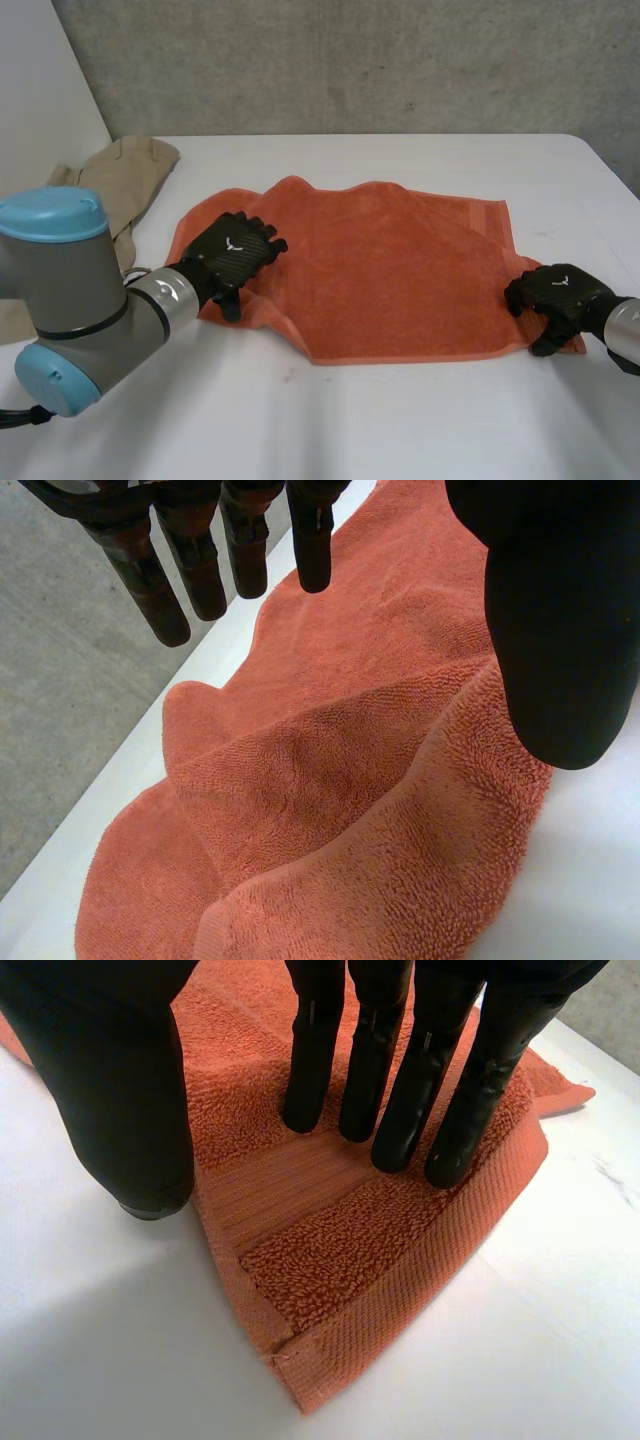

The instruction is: Fold the laundry.

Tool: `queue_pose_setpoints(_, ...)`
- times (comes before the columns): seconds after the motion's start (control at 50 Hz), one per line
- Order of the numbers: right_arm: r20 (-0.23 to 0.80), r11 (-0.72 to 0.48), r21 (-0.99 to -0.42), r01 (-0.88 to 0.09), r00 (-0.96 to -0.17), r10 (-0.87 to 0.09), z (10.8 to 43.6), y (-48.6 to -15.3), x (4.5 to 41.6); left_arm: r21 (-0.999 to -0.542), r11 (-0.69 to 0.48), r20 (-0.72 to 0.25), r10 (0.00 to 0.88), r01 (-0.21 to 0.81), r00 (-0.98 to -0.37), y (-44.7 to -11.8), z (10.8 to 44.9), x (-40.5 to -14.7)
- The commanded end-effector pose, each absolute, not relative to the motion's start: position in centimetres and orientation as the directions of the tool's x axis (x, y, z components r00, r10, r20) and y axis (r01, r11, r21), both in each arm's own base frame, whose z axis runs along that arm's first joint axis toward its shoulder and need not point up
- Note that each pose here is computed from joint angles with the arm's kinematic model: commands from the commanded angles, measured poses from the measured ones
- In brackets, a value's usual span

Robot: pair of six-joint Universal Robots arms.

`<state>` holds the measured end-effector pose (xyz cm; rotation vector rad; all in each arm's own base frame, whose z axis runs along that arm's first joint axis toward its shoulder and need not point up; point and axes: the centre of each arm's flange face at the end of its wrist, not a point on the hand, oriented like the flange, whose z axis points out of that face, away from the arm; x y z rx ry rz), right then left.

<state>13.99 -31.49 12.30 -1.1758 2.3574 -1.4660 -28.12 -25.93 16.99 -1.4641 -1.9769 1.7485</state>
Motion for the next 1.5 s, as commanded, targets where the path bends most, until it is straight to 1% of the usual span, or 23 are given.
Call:
queue_pose_setpoints(0.02,0.27,0.228,-0.811,-0.539,-0.689,-0.673,12.3,-31.4,14.3,-0.816,-0.136,-0.478,0.705,0.562,-0.524,-25.9,17.0,-28.1)
queue_pose_setpoints(0.32,0.263,0.23,-0.807,-0.543,-0.681,-0.684,11.7,-31.6,14.7,-0.815,-0.132,-0.476,0.706,0.564,-0.524,-25.8,16.9,-28.0)
queue_pose_setpoints(0.48,0.279,0.22,-0.807,-0.549,-0.681,-0.678,11.8,-32.2,14.8,-0.815,-0.135,-0.474,0.713,0.563,-0.516,-25.4,16.8,-28.3)
queue_pose_setpoints(0.56,0.279,0.228,-0.812,-0.537,-0.7,-0.657,12.1,-32.9,14.6,-0.816,-0.139,-0.472,0.721,0.561,-0.507,-25.3,16.7,-28.4)
queue_pose_setpoints(0.58,0.274,0.239,-0.82,-0.52,-0.723,-0.634,12.6,-33.4,14.4,-0.816,-0.143,-0.473,0.723,0.56,-0.503,-25.4,16.6,-28.5)
queue_pose_setpoints(0.64,0.281,0.25,-0.826,-0.505,-0.753,-0.595,13.3,-34.0,13.8,-0.815,-0.151,-0.483,0.711,0.56,-0.511,-26.1,16.9,-28.4)
queue_pose_setpoints(0.7,0.299,0.245,-0.824,-0.51,-0.761,-0.576,14.0,-34.1,13.7,-0.814,-0.158,-0.487,0.711,0.559,-0.508,-26.6,17.1,-28.5)
queue_pose_setpoints(0.78,0.33,0.226,-0.826,-0.516,-0.768,-0.549,15.5,-33.8,13.4,-0.807,-0.125,-0.468,0.732,0.577,-0.496,-26.6,16.2,-28.5)
queue_pose_setpoints(0.9,0.335,0.227,-0.824,-0.519,-0.77,-0.544,15.8,-33.4,13.4,-0.804,-0.1,-0.457,0.735,0.587,-0.501,-27.2,15.7,-28.2)
queue_pose_setpoints(0.96,0.34,0.232,-0.821,-0.522,-0.773,-0.535,15.7,-33.4,13.3,-0.795,-0.085,-0.459,0.731,0.6,-0.505,-27.7,15.0,-28.0)
queue_pose_setpoints(1.04,0.371,0.254,-0.803,-0.539,-0.786,-0.495,15.6,-33.6,12.8,-0.777,-0.098,-0.493,0.708,0.622,-0.505,-29.0,14.7,-27.5)
queue_pose_setpoints(1.1,0.381,0.26,-0.797,-0.545,-0.788,-0.484,15.5,-33.7,12.7,-0.757,-0.092,-0.532,0.662,0.647,-0.527,-31.0,14.7,-26.1)
queue_pose_setpoints(1.16,0.387,0.258,-0.796,-0.548,-0.788,-0.479,15.4,-33.7,12.7,-0.733,-0.085,-0.58,0.596,0.675,-0.555,-33.3,15.2,-24.8)
queue_pose_setpoints(1.2,0.389,0.258,-0.795,-0.549,-0.787,-0.479,15.4,-33.7,12.7,-0.722,-0.064,-0.597,0.561,0.689,-0.574,-35.0,14.9,-24.0)
queue_pose_setpoints(1.24,0.385,0.26,-0.795,-0.548,-0.788,-0.481,15.3,-33.6,12.7,-0.722,-0.05,-0.598,0.547,0.69,-0.586,-36.0,14.7,-23.6)
queue_pose_setpoints(1.28,0.383,0.263,-0.795,-0.547,-0.788,-0.482,15.3,-33.6,12.7,-0.718,-0.029,-0.595,0.546,0.696,-0.59,-36.8,14.2,-23.2)
queue_pose_setpoints(1.36,0.377,0.265,-0.795,-0.546,-0.786,-0.49,15.1,-33.3,12.8,-0.719,0.007,-0.572,0.562,0.695,-0.597,-37.5,13.8,-23.0)
queue_pose_setpoints(1.5,0.375,0.269,-0.793,-0.547,-0.785,-0.493,14.9,-33.2,12.9,-0.708,0.056,-0.536,0.606,0.704,-0.587,-37.4,12.8,-23.1)
